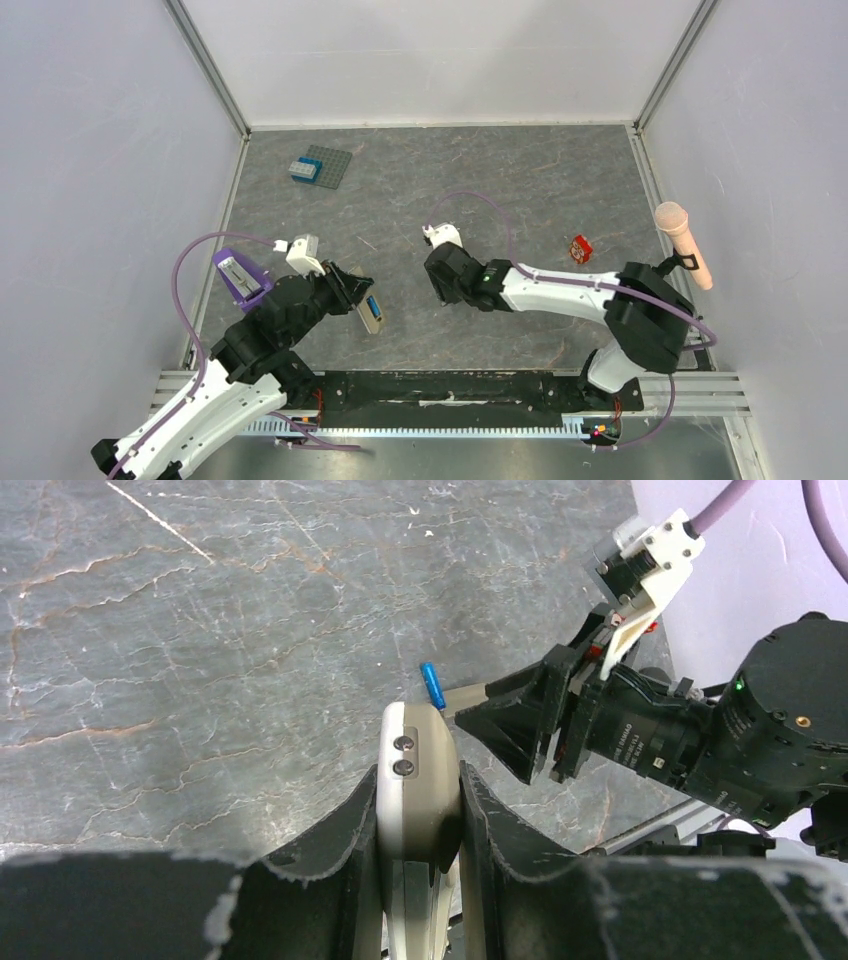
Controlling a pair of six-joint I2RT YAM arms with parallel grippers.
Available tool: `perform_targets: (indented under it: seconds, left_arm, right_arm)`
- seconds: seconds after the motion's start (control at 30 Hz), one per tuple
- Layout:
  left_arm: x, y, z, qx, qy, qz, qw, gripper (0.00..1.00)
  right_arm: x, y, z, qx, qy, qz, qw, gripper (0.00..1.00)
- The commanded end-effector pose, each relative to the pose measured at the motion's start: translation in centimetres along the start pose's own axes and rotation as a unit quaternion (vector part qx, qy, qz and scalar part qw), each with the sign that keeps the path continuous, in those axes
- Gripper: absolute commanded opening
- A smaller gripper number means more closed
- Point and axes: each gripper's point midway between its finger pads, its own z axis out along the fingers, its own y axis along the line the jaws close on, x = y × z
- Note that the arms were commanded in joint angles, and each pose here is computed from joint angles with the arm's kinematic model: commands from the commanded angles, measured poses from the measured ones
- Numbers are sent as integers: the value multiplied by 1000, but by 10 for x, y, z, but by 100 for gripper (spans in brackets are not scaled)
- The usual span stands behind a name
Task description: Load the batteries into the remote control
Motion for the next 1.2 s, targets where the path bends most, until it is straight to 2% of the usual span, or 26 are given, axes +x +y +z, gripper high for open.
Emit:
perform_targets:
  seconds: [0.0,0.43,0.67,0.73,0.83,0.87,0.97,1.07,1.17]
  left_arm:
    - [-6,1,2,-4,-22,-26,999,2]
    - [0,4,7,-7,-14,-23,1000,2]
    - [-2,2,5,-4,-17,-21,1000,2]
    - [-3,2,5,-4,-17,-21,1000,2]
    - [-2,2,6,-4,-15,-21,1000,2]
    - [-1,2,6,-3,-14,-21,1000,2]
    - [1,1,7,1,-11,-21,1000,2]
    - [2,-1,7,6,-8,-22,1000,2]
    - [3,-3,7,10,-5,-21,1000,2]
  right_arm:
    - [-25,-10,13,55,-25,-18,998,46]
    - [-2,-13,51,53,29,-25,998,32]
    - [9,-16,61,35,54,-22,998,29]
    - [13,-16,62,25,64,-21,997,25]
    - [19,-19,62,20,75,-17,997,10]
    - [20,-19,61,20,76,-14,997,8]
    - [23,-18,61,10,83,-8,996,7]
    - [28,-19,64,9,91,-4,996,18]
    - [36,-19,68,5,108,0,994,22]
